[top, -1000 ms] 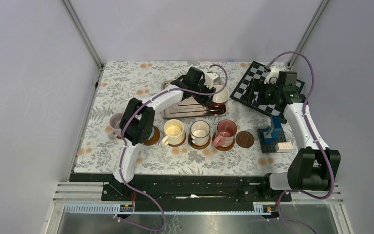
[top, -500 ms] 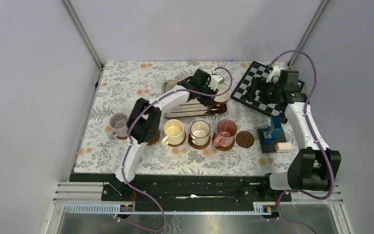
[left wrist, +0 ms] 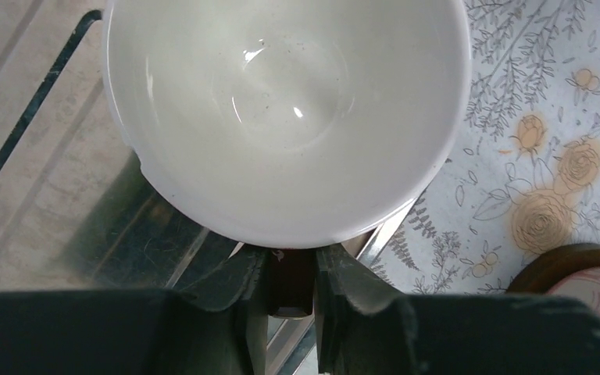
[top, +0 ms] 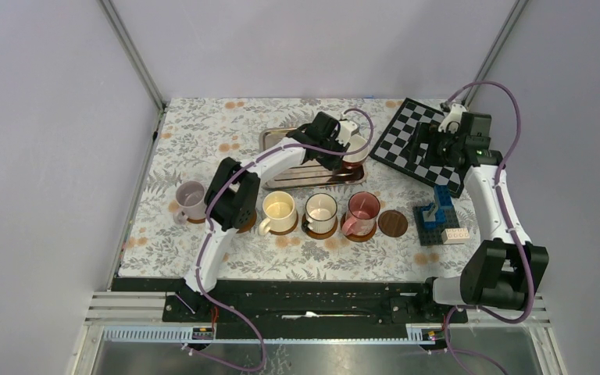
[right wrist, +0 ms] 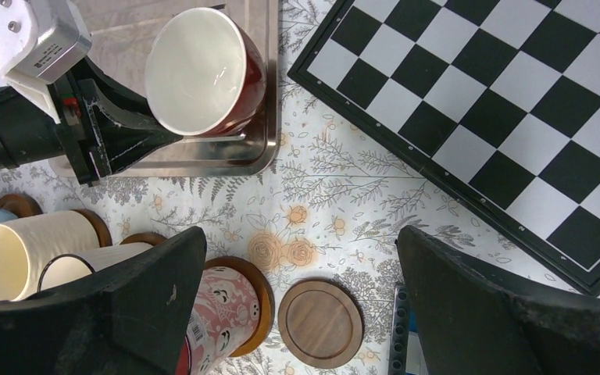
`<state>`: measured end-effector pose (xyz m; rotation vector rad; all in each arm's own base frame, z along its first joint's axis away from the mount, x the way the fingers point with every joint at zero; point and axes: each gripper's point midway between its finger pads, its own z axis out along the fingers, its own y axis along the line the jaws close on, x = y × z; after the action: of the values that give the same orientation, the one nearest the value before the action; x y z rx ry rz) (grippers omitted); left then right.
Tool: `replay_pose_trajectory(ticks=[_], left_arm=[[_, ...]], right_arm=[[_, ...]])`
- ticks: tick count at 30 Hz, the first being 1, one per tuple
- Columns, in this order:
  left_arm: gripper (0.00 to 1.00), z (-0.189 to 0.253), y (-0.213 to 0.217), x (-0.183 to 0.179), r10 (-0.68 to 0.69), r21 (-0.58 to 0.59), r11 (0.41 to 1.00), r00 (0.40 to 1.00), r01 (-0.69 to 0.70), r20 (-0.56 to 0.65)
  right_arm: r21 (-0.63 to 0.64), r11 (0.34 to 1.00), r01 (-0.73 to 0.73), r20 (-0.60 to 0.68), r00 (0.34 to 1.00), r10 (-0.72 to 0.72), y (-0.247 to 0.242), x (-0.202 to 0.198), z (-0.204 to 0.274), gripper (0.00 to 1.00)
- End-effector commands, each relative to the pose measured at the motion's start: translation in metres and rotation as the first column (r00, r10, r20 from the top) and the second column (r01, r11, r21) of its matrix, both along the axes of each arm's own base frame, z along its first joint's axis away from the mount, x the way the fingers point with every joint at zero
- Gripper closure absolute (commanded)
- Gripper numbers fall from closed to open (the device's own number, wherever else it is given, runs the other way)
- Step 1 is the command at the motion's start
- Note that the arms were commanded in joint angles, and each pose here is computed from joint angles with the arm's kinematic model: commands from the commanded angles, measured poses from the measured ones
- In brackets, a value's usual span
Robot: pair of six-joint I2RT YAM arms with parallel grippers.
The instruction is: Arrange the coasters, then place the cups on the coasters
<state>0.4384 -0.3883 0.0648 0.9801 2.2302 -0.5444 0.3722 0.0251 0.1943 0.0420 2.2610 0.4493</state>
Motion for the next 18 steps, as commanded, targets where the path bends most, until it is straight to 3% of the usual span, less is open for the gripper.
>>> replay_pose_trajectory(ticks=[1, 10, 18], left_arm=[[1.0, 0.092, -0.001, 0.037, 0.103, -0.113, 0.99, 0.97, -0.079, 0.22], [1.0, 0.192, -0.001, 0.05, 0.178, -0.263, 0.961, 0.912, -0.082, 0.369], [1.0, 0.275, -0.004, 0.025, 0.234, -0.443, 0.896, 0.876, -0.025, 0.423]], right_arm=[[-0.005, 1.0, 0.003, 0.106, 0.994, -0.003, -0.007, 0.003, 0.037, 0.01], [0.048, 0.997, 0.055, 0.147, 0.987, -0.062, -0.022, 0.005, 0.054, 0.0], [0.082, 0.99, 0.111, 0.177, 0.976, -0.125, -0.044, 0.008, 0.067, 0.0]])
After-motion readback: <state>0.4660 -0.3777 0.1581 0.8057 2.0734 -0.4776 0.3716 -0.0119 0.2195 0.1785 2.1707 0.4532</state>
